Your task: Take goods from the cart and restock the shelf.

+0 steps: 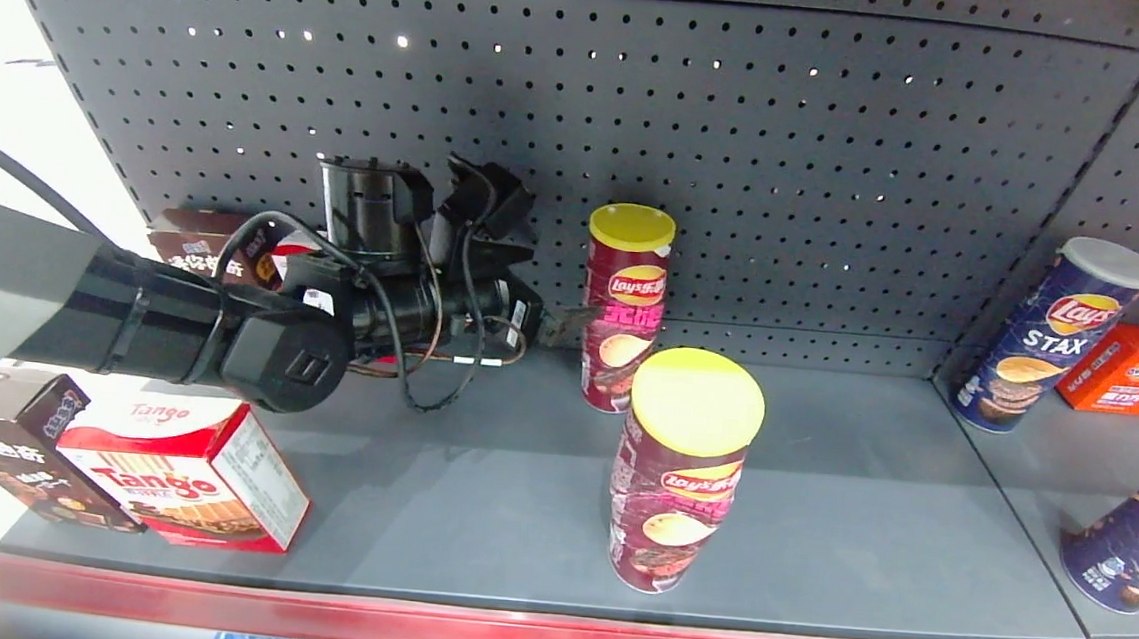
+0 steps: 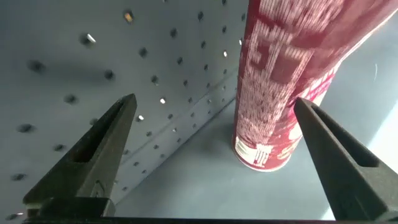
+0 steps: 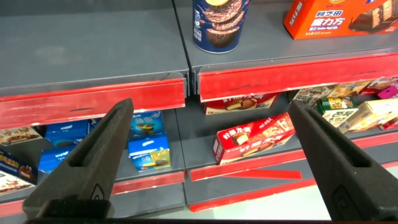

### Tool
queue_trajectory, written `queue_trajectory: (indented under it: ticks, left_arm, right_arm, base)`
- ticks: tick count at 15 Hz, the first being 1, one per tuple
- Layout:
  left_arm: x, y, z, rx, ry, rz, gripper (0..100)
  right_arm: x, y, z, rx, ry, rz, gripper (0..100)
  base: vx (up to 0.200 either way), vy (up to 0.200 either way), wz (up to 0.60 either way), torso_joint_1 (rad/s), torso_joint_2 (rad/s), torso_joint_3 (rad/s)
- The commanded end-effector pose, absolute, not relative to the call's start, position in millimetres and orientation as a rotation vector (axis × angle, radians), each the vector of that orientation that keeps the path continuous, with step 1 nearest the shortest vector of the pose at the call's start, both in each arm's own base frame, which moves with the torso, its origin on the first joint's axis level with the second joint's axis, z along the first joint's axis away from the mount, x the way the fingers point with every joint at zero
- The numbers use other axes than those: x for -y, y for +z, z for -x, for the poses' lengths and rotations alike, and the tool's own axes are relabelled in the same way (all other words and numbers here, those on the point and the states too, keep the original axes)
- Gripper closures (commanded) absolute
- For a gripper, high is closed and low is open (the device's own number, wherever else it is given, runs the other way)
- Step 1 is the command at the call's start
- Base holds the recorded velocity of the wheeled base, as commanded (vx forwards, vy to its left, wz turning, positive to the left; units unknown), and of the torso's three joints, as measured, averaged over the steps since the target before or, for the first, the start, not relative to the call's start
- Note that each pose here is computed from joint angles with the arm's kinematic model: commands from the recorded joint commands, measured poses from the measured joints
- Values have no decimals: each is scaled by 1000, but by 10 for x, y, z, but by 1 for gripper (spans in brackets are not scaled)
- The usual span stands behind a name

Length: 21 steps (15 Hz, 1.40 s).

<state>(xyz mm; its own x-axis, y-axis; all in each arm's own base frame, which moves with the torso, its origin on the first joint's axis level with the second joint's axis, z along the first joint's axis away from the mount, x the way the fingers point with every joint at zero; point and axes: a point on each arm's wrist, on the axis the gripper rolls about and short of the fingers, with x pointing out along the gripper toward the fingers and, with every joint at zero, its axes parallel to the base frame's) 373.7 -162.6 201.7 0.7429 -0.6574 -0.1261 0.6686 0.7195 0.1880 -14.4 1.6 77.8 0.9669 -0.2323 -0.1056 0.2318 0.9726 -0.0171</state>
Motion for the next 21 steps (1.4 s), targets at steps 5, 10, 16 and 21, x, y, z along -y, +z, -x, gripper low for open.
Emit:
queue_trajectory:
  ticks: [5, 10, 16, 21]
  left_arm:
    - [1381, 2487, -3034, 54, -671, -219, 0]
    - [1001, 2716, -2033, 170, -616, -202, 0]
    - [363, 2423, -718, 307, -533, -134, 0]
    - [54, 1718, -186, 324, -244, -133, 0]
  right_arm:
    - [-15, 778, 143, -109, -235, 5, 0]
    - [-15, 778, 143, -109, -235, 5, 0]
    - [-15, 778, 143, -109, -235, 5, 0]
    - [-15, 778, 143, -109, -235, 5, 0]
  base:
    - [0, 0, 0, 0, 0, 0]
    - [0, 0, 0, 0, 0, 0]
    - [0, 0, 0, 0, 0, 0]
    - [0, 0, 0, 0, 0, 0]
